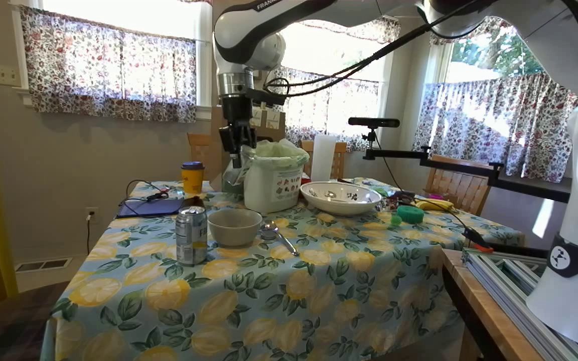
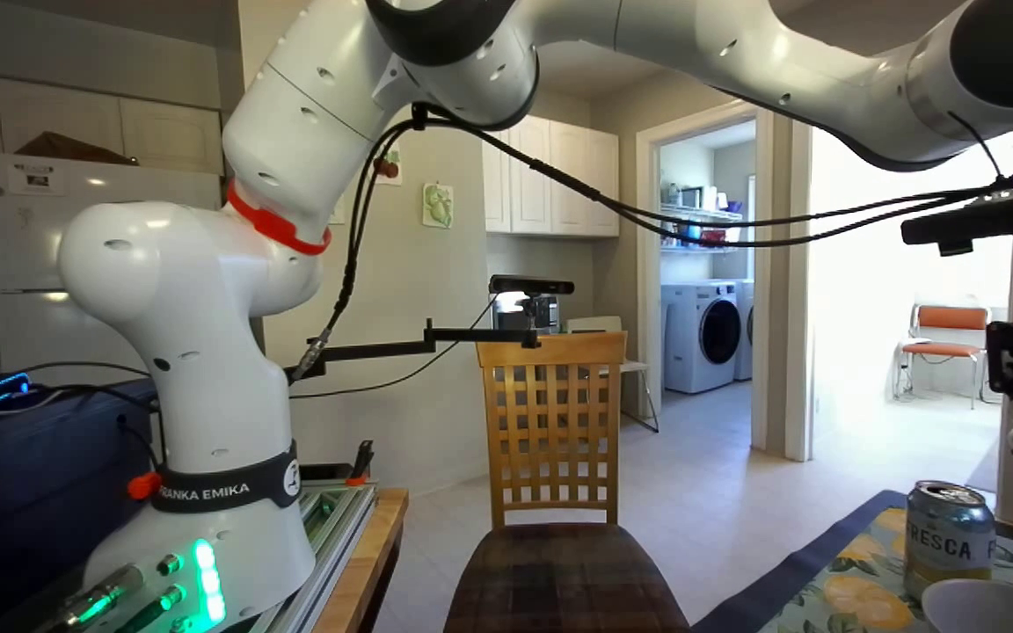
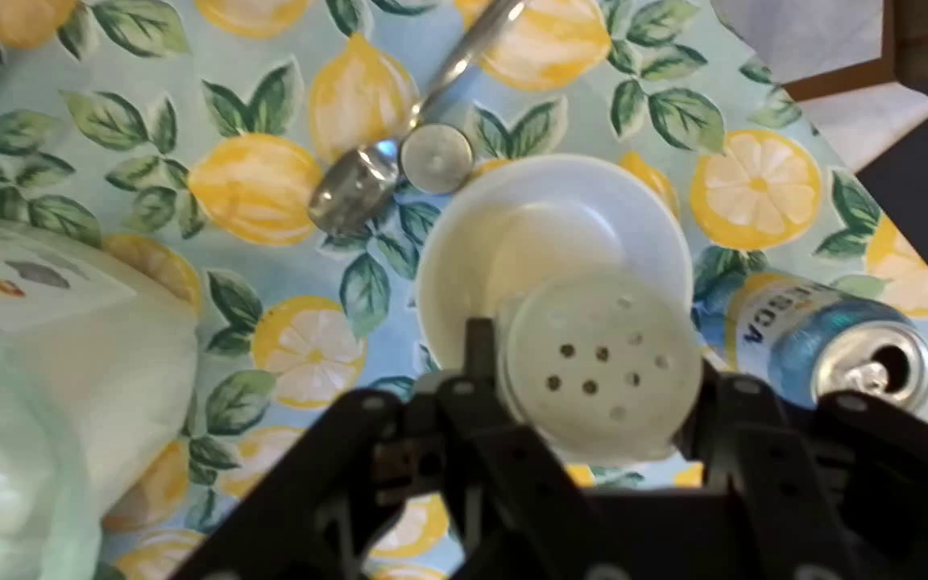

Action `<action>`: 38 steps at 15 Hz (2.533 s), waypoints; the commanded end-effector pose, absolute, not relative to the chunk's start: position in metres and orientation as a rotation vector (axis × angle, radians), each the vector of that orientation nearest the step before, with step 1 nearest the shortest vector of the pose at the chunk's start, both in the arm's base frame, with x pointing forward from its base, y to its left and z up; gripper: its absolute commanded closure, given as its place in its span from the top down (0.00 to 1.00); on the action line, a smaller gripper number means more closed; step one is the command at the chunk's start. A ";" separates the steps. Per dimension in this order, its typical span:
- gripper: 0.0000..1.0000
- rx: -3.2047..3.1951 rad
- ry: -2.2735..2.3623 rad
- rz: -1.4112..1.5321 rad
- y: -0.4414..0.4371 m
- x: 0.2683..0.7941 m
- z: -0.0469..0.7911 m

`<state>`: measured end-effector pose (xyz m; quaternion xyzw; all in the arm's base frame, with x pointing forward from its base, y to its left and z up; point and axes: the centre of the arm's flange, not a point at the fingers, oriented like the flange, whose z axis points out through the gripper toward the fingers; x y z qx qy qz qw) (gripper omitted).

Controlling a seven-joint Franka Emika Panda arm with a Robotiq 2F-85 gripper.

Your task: Put some of the contents of the clear glass container into the bowl on the left

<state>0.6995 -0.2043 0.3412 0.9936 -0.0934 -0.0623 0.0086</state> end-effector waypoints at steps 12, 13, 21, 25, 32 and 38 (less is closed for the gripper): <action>0.25 3.267 -0.186 0.292 -0.196 0.710 0.328; 0.25 3.254 -0.191 0.306 -0.198 0.709 0.326; 0.25 3.227 -0.179 0.297 -0.201 0.721 0.323; 0.25 3.414 -0.089 0.485 -0.203 0.715 0.320; 0.25 3.510 0.026 0.774 -0.227 0.704 0.327; 0.25 3.501 0.221 0.869 -0.237 0.683 0.315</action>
